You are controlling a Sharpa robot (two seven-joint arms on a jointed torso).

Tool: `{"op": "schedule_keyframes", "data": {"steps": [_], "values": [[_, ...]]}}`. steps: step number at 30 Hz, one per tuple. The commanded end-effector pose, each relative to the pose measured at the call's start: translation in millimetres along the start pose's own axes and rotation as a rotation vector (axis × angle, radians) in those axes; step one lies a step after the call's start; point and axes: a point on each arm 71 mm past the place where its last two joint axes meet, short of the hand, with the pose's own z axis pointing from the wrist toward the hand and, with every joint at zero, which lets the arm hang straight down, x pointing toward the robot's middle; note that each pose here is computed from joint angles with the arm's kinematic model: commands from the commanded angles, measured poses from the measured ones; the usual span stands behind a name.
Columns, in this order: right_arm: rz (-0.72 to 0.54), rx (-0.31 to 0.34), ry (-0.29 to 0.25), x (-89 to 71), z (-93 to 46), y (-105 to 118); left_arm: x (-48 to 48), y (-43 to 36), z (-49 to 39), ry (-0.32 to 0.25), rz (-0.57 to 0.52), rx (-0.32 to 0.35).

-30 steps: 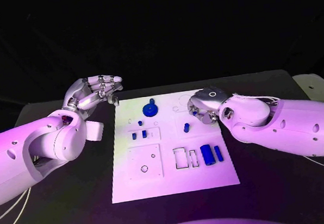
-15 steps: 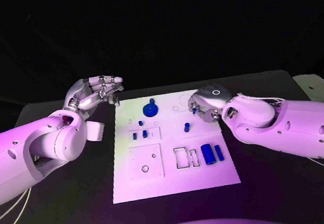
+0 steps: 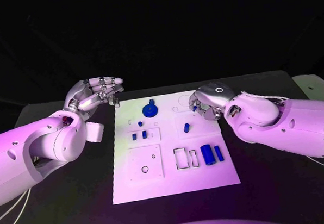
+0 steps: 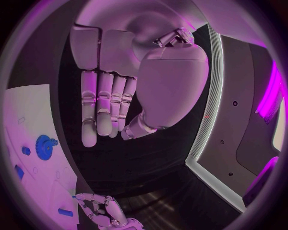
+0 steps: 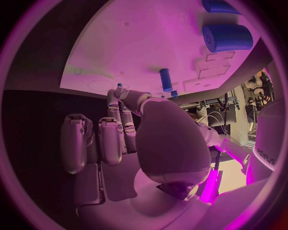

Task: Assemble the parts on the task board

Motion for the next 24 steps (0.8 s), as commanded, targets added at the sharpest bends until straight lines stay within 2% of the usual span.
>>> {"op": "schedule_keyframes", "data": {"steps": [1, 9, 18, 24], "values": [[0.011, -0.008, 0.018, 0.3, -0.9, 0, 2.0, -0.3, 0.2, 0.021, -0.015, -0.002], [0.043, -0.044, -0.026, -9.5, -4.6, 12, 0.7, 0.1, 0.5, 0.019, -0.014, -0.002], [0.081, -0.126, -0.077, -31.9, -4.8, 43, -0.2, 0.9, 2.1, 0.018, -0.014, -0.002], [0.115, -0.186, -0.082, -37.4, -0.9, 70, 0.1, 1.5, 3.4, 0.018, -0.015, -0.002]]}}
